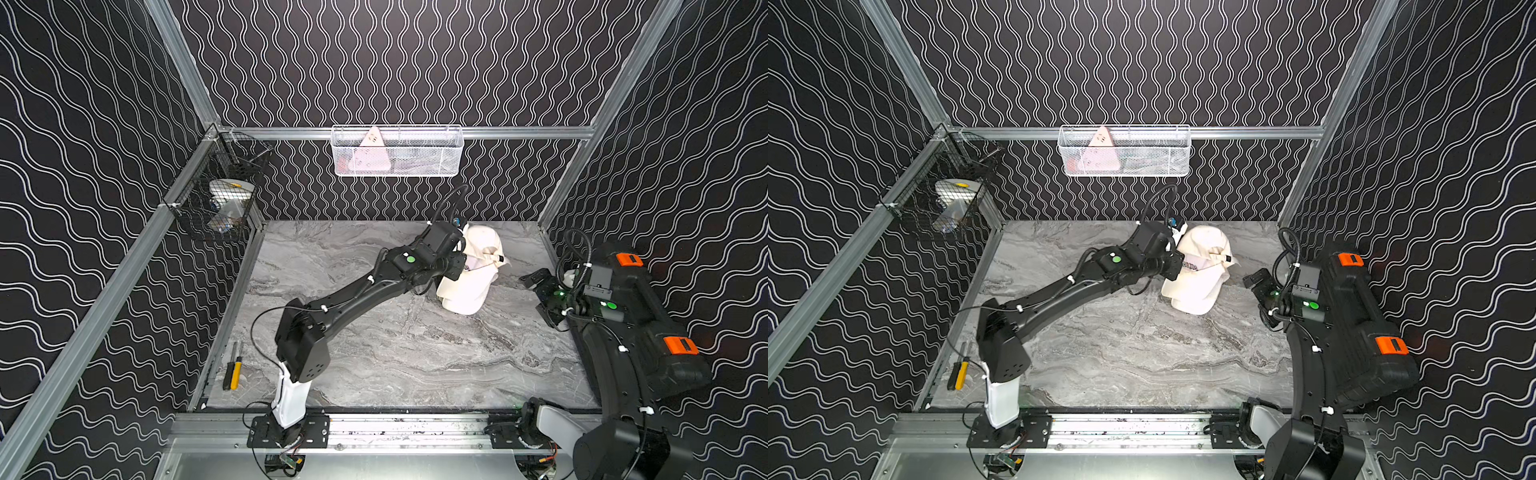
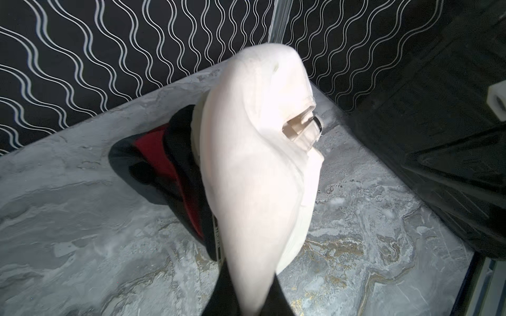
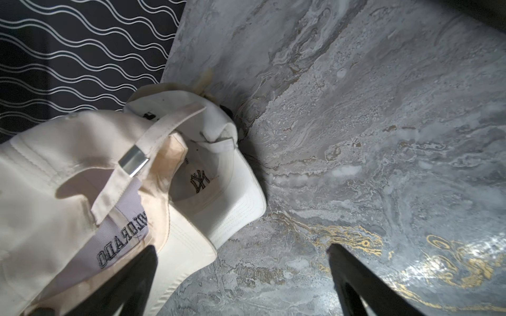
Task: Open the adjustable buckle of the baseball cap
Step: Pick up the baseball cap.
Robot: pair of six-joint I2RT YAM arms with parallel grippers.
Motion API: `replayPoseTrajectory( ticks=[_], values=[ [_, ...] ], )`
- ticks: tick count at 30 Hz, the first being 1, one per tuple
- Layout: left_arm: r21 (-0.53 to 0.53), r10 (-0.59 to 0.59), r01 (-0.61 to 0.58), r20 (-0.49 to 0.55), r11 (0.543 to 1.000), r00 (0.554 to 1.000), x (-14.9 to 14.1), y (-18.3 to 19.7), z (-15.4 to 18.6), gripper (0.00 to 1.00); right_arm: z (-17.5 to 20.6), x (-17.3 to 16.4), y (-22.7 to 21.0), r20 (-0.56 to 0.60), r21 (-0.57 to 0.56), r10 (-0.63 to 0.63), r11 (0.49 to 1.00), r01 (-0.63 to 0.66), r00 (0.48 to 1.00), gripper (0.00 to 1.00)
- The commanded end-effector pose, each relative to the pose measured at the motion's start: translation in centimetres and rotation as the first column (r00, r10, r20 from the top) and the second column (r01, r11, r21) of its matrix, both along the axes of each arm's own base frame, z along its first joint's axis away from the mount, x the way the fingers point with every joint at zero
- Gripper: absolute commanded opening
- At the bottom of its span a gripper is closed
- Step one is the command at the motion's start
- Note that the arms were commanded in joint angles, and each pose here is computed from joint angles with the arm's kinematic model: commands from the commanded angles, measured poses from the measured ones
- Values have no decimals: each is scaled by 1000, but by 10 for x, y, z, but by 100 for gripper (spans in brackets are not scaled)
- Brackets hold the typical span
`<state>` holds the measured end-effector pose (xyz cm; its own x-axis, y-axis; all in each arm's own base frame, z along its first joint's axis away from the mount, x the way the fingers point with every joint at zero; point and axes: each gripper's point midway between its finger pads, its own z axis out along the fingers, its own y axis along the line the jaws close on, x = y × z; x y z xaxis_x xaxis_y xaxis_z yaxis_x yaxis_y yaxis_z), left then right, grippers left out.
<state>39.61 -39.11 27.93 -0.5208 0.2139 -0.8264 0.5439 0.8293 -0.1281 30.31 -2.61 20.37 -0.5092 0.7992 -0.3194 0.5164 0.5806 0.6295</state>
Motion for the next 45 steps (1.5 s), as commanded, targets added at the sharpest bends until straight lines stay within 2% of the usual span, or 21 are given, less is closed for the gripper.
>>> replayPoseTrajectory(
  ticks=[1,7,13,22,32,45],
  values=[
    [1,43,-43,44,999,998,-8,22,19,0,12,-8,14,21,14,81,997,-82,996,99],
    [2,79,-79,79,997,994,-39,67,48,0,36,-11,50,147,108,256,956,-273,955,95],
    [-12,135,-134,114,991,984,-64,108,75,0,60,-19,89,321,201,383,866,-458,866,91],
    [-60,166,-160,102,985,981,-84,130,99,0,73,-24,149,442,175,516,753,-635,734,84],
    [-87,163,-158,55,984,985,-97,136,101,0,68,6,166,472,97,511,780,-619,718,84],
    [-109,140,-138,14,984,990,-106,134,98,0,76,30,190,515,68,519,769,-636,682,82]
  ],
)
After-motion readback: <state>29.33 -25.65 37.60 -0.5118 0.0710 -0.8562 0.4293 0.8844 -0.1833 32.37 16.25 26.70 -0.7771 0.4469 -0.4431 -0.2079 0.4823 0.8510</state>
